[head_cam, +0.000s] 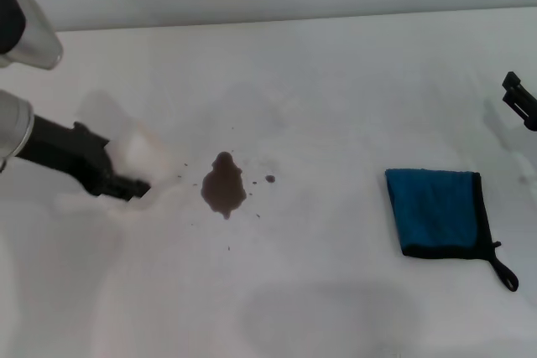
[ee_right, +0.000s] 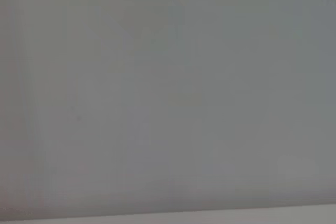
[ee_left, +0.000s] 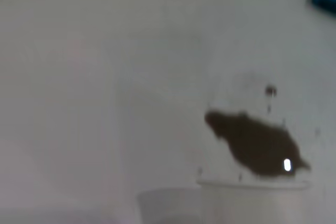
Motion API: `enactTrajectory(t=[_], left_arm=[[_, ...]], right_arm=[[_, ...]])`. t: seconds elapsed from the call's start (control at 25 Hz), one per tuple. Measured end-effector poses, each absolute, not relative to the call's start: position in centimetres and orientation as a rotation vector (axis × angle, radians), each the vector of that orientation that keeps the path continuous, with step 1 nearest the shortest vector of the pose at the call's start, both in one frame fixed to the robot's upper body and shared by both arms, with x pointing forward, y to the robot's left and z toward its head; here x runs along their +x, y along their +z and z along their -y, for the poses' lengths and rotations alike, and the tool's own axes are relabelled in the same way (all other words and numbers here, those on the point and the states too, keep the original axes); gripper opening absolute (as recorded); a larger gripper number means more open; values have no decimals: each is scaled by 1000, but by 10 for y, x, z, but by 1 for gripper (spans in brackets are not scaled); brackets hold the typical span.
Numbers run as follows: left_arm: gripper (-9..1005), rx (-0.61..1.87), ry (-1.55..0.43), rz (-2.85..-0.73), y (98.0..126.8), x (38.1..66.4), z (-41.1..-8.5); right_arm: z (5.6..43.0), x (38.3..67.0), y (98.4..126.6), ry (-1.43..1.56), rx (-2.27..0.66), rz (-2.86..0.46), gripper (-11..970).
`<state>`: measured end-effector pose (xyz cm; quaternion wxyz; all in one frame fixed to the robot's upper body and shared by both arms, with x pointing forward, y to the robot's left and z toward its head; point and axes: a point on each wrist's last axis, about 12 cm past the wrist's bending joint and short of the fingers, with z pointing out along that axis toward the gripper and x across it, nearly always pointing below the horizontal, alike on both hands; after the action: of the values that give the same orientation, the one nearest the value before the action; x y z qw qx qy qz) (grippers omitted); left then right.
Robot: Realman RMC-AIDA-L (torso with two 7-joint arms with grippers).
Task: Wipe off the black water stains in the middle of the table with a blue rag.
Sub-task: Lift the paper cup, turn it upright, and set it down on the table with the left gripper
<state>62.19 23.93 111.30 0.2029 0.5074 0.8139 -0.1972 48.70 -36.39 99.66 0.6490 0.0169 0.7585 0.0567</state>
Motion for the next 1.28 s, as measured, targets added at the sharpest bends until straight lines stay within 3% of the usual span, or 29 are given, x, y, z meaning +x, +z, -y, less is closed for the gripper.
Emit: enactTrajectory(t=[0.36,0.68,1.28], left_arm=[[568,1295,-654,-2133,1115,622,-234],[563,1095,-721,-1969,1121,608,-264],[556,798,-730,-1728,1078,551,-302]], right_arm=[[365,486,999,129,35,-1710,871],[368,481,1000,132,36,-1690,871],[368,482,1002,134,9,-1682,871]])
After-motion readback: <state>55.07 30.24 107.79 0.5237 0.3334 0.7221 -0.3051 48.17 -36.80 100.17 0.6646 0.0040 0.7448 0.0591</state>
